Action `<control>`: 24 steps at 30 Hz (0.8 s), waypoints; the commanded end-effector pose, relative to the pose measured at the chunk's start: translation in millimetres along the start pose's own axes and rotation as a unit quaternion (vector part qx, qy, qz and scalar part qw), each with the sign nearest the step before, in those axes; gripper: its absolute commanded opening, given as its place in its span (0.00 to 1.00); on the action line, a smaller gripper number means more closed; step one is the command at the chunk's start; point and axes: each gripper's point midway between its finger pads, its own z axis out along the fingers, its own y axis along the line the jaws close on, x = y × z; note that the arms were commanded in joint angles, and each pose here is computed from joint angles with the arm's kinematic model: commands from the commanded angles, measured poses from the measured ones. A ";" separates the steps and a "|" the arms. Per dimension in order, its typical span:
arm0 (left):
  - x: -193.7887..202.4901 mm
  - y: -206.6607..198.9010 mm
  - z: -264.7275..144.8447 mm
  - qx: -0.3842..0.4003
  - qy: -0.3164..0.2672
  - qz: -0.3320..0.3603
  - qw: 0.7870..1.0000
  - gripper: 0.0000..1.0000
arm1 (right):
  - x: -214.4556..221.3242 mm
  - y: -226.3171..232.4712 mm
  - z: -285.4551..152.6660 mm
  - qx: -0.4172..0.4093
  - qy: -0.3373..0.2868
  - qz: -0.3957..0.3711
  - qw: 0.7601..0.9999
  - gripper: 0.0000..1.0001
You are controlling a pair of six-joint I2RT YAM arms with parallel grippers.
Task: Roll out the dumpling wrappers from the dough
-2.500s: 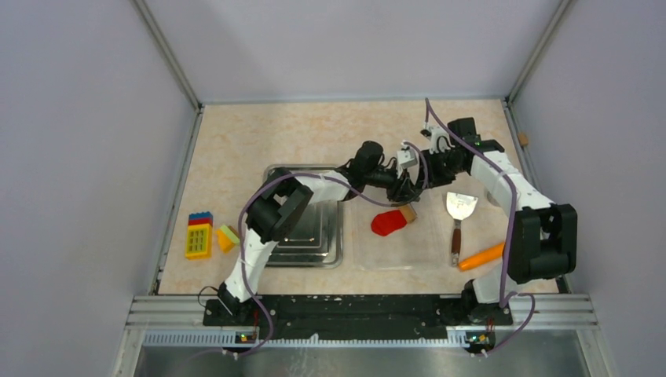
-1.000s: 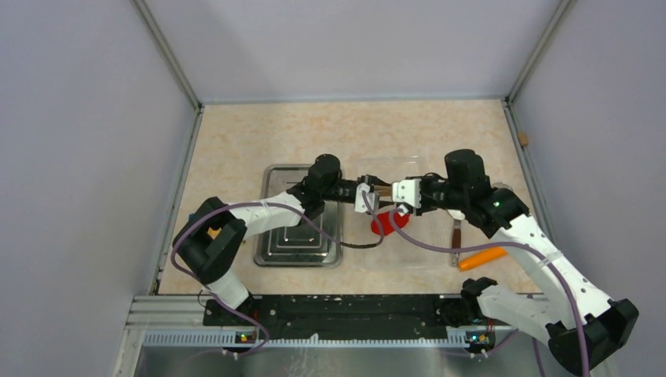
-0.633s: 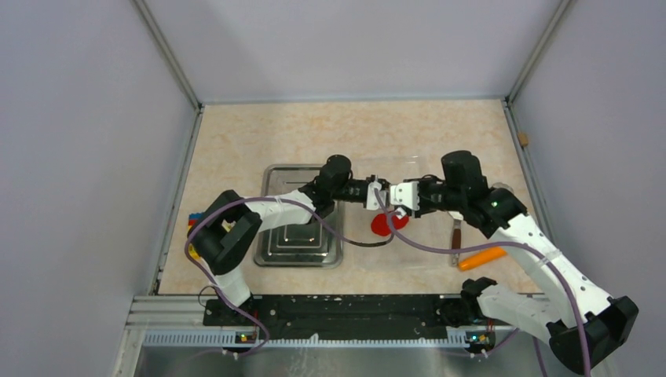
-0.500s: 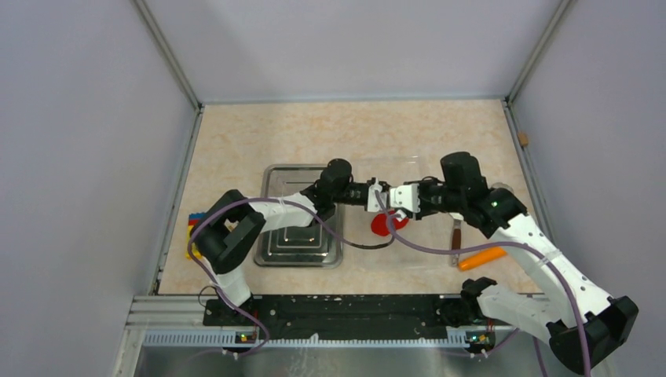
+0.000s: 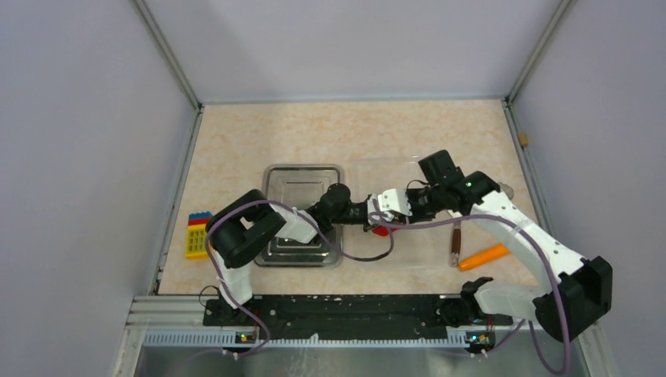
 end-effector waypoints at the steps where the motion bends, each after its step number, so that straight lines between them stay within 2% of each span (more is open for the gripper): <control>1: -3.9 20.5 -2.7 -0.055 -0.011 -0.027 0.998 0.00 | -7.7 -4.3 -2.3 -0.020 0.013 0.016 1.000 0.33; 8: -2.4 19.2 -2.4 -0.057 -0.011 -0.037 0.998 0.00 | -16.3 -9.3 1.7 -0.010 0.005 0.053 0.999 0.45; 11: -6.1 16.2 -3.0 -0.053 -0.023 -0.041 0.997 0.00 | -19.3 -9.6 -0.2 -0.006 0.000 0.071 0.997 0.44; 13: -7.7 13.4 -3.3 -0.051 -0.030 -0.042 0.997 0.00 | -23.7 -13.7 -3.0 0.006 -0.007 0.087 0.996 0.34; 15: -10.4 10.7 -3.4 -0.050 -0.040 -0.040 0.997 0.00 | -33.6 -19.1 -8.5 0.015 -0.024 0.100 0.995 0.13; 17: -10.3 7.5 -3.3 -0.048 -0.044 -0.038 0.997 0.00 | -44.0 -22.8 -13.4 0.019 -0.043 0.115 0.992 0.01; 20: -9.3 2.1 -3.7 -0.047 -0.050 -0.032 0.997 0.00 | -52.9 -23.1 -16.5 0.016 -0.055 0.110 0.992 0.00; 24: -5.4 1.0 -3.1 -0.061 -0.047 -0.029 0.997 0.00 | -50.3 -6.3 -8.2 0.000 -0.033 0.031 0.999 0.00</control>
